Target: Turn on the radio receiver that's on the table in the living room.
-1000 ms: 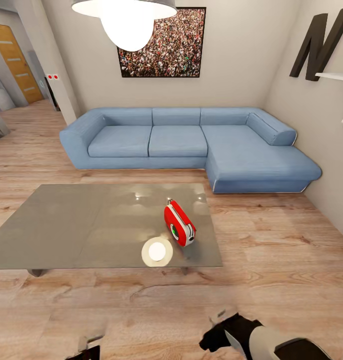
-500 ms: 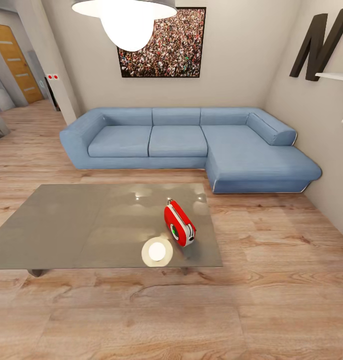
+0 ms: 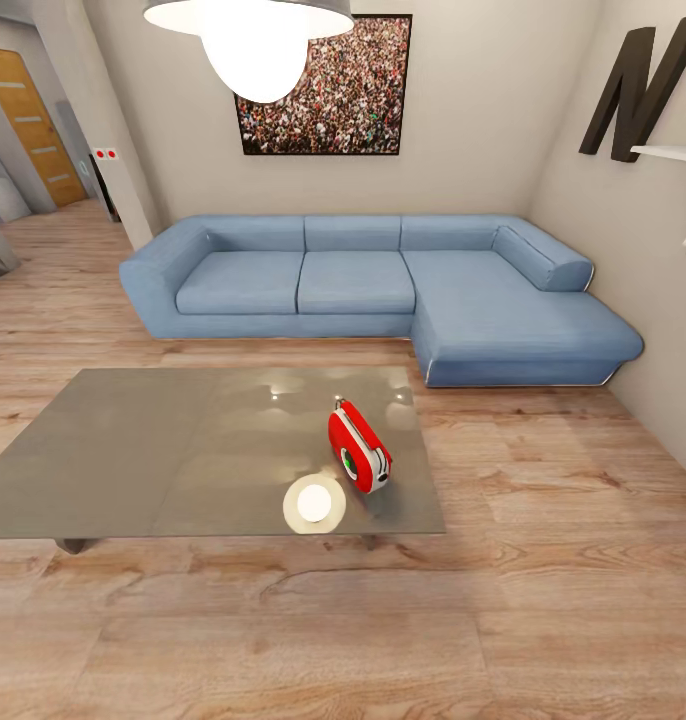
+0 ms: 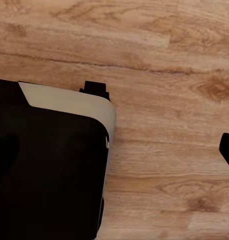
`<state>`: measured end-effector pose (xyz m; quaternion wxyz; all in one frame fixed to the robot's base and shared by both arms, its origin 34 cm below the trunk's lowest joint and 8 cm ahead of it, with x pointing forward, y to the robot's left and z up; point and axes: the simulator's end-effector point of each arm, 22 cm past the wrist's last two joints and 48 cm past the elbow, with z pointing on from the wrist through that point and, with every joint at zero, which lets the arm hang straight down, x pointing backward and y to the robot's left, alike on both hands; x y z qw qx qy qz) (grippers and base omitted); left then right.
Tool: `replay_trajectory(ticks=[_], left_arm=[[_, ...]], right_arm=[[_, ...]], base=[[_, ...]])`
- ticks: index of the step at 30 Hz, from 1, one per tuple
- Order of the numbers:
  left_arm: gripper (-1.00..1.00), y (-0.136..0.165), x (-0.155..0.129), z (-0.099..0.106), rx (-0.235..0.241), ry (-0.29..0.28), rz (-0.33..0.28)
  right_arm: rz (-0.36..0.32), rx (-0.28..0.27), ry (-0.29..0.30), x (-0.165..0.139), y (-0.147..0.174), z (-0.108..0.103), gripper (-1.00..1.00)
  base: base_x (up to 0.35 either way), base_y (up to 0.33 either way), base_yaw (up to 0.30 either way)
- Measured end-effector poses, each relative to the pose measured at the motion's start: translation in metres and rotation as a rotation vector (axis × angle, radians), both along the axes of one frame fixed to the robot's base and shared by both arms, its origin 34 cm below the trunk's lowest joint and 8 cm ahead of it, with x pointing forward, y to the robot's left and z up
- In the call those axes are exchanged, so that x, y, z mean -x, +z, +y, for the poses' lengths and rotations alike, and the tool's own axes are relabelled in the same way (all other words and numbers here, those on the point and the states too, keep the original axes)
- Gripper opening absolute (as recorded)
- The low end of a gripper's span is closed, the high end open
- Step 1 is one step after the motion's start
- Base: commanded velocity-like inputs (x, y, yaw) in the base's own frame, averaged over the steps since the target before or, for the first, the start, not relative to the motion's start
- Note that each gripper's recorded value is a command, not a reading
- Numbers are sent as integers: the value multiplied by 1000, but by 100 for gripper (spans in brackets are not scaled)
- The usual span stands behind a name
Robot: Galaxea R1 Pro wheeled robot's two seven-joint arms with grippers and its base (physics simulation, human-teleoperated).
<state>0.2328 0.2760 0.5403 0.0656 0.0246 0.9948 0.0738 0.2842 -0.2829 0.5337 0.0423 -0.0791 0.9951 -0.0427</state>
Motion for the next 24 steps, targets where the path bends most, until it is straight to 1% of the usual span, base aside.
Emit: replay_trajectory(ticks=[24], left_arm=[[-100, 0, 0, -4, 5, 1, -1]], right_arm=[[0, 0, 0, 0, 0, 0, 100]], base=[[0, 0, 0]])
